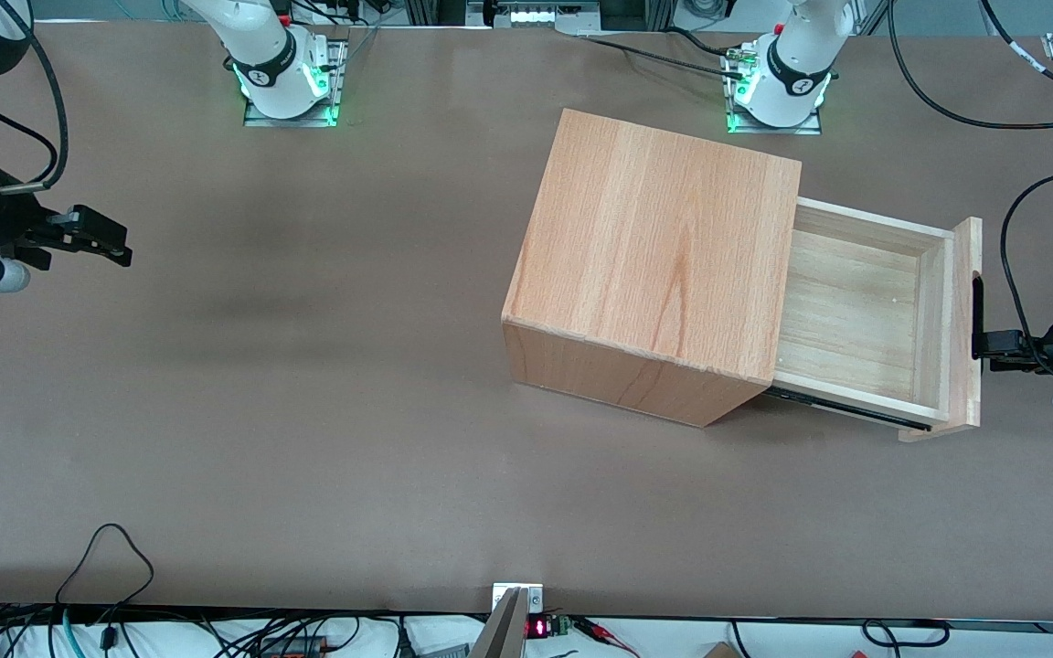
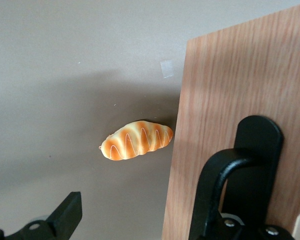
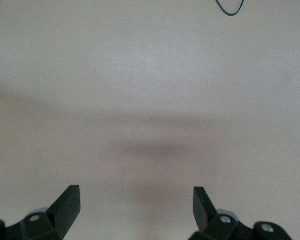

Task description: Open top drawer with left arm

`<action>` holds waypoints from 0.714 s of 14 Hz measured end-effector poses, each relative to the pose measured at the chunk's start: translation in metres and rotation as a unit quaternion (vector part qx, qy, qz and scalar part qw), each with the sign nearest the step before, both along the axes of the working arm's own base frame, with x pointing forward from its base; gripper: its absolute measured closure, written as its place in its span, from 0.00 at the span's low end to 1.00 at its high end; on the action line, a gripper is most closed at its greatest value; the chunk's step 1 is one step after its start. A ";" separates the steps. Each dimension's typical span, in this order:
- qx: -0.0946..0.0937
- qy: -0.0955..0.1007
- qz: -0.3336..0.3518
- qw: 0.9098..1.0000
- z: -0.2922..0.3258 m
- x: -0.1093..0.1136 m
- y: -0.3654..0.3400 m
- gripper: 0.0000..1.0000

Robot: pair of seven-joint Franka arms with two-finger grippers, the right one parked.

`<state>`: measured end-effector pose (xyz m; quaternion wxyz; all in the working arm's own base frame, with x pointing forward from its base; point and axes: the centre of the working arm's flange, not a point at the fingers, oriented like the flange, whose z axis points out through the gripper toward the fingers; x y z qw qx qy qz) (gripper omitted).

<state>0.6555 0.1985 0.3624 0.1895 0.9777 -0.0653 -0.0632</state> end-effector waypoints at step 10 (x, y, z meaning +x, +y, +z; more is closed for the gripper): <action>0.000 -0.001 -0.006 1.000 0.023 0.001 0.006 0.00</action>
